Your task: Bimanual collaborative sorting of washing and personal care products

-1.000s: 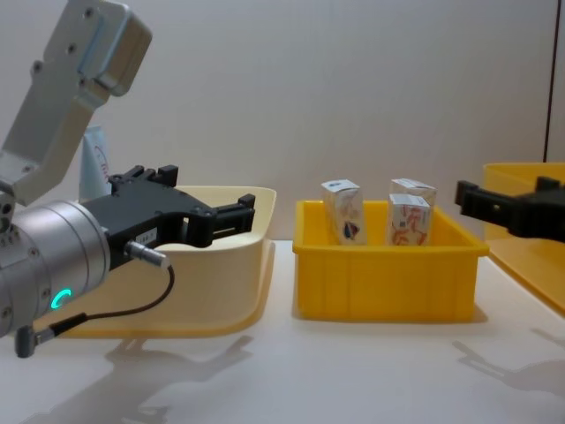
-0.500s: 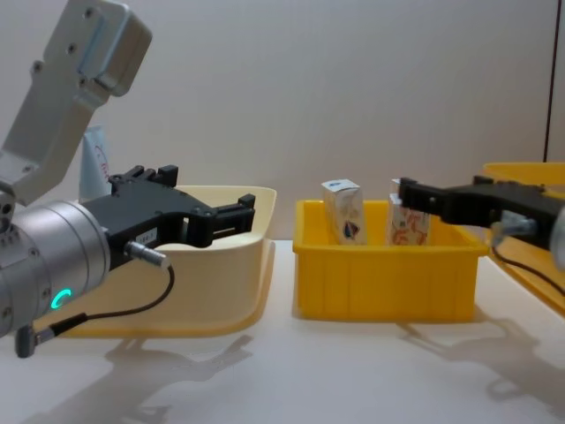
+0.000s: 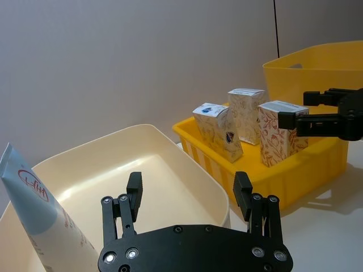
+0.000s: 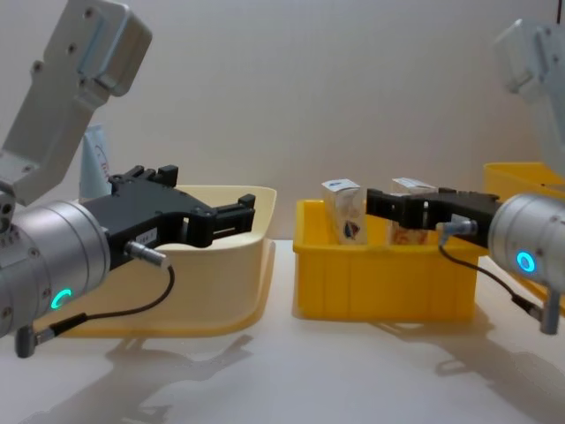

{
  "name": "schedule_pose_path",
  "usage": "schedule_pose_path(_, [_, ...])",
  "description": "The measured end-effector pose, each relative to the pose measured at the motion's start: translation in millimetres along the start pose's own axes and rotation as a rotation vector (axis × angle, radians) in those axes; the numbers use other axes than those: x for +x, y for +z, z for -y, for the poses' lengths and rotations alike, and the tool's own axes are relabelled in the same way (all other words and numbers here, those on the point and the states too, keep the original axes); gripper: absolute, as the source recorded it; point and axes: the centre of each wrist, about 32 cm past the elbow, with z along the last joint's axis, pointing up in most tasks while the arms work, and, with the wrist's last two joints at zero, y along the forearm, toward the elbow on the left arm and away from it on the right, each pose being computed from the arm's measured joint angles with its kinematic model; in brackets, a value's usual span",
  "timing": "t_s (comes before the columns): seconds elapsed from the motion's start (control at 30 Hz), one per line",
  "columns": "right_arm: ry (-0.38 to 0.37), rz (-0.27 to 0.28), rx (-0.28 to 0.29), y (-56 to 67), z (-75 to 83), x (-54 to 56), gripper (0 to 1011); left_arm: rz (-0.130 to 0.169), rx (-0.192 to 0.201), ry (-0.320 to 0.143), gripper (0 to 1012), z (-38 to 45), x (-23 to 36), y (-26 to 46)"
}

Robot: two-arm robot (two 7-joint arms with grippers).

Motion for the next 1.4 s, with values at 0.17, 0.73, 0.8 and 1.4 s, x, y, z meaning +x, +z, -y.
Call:
schedule_pose_path(0.17, [-0.029, -0.002, -0.011, -1.6, -7.8, -6.9, 1001, 0.0, 0.0, 0.0, 1000, 0.0, 0.0, 0.0])
schedule_pose_path(0.73, [-0.098, -0.019, -0.03, -8.5, -20.3, -23.2, 1001, 0.0, 0.0, 0.0, 999, 0.0, 0.0, 0.0])
schedule_pose_path(0.8, [-0.102, -0.02, -0.031, -8.9, -20.8, -23.9, 1002, 0.0, 0.0, 0.0, 1000, 0.0, 0.0, 0.0])
schedule_pose_path(1.4, [-0.119, -0.026, -0.035, -10.8, -23.7, -28.6, 523, 0.0, 0.0, 0.0, 1000, 0.0, 0.0, 0.0])
